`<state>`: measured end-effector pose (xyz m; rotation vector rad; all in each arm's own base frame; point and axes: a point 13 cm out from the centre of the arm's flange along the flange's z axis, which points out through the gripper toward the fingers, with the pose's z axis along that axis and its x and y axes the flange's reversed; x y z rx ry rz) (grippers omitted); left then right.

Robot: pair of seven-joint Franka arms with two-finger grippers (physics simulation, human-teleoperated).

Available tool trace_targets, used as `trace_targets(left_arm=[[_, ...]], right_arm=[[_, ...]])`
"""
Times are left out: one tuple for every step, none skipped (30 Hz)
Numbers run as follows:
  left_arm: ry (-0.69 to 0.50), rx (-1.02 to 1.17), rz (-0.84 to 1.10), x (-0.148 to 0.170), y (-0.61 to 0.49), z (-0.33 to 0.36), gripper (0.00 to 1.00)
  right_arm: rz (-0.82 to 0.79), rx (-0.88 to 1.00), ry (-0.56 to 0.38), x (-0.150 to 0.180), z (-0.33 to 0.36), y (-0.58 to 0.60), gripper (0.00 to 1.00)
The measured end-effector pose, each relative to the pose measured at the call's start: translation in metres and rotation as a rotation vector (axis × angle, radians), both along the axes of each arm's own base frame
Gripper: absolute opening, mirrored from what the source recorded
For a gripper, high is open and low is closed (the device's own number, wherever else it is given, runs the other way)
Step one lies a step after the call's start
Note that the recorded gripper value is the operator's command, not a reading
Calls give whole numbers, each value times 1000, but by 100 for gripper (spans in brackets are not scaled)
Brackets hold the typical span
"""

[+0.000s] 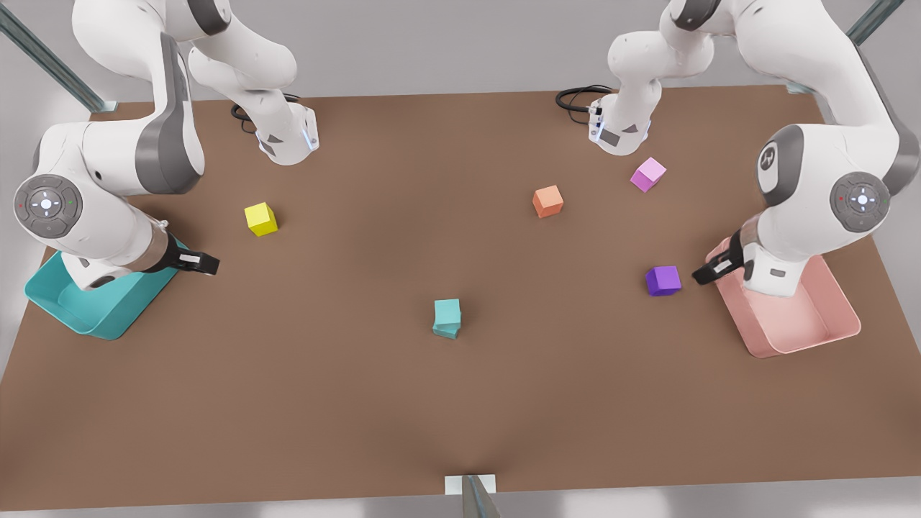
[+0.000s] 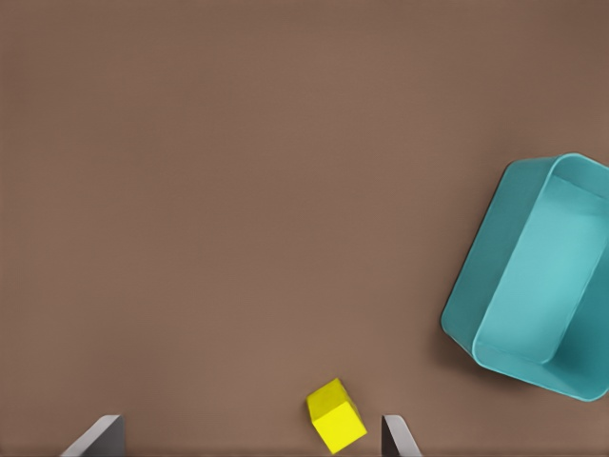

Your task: Stack the two blue cubes on top of each other

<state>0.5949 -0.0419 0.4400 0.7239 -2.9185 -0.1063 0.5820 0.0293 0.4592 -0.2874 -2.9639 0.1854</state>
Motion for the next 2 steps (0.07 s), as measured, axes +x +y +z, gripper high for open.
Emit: trace_targets(left_arm=[[10,2,-24,-8,3,6,100],[22,2,-51,-15,3,9,100]], right_arm=[[2,0,0,0,0,0,100],[3,1,0,0,0,0,100]])
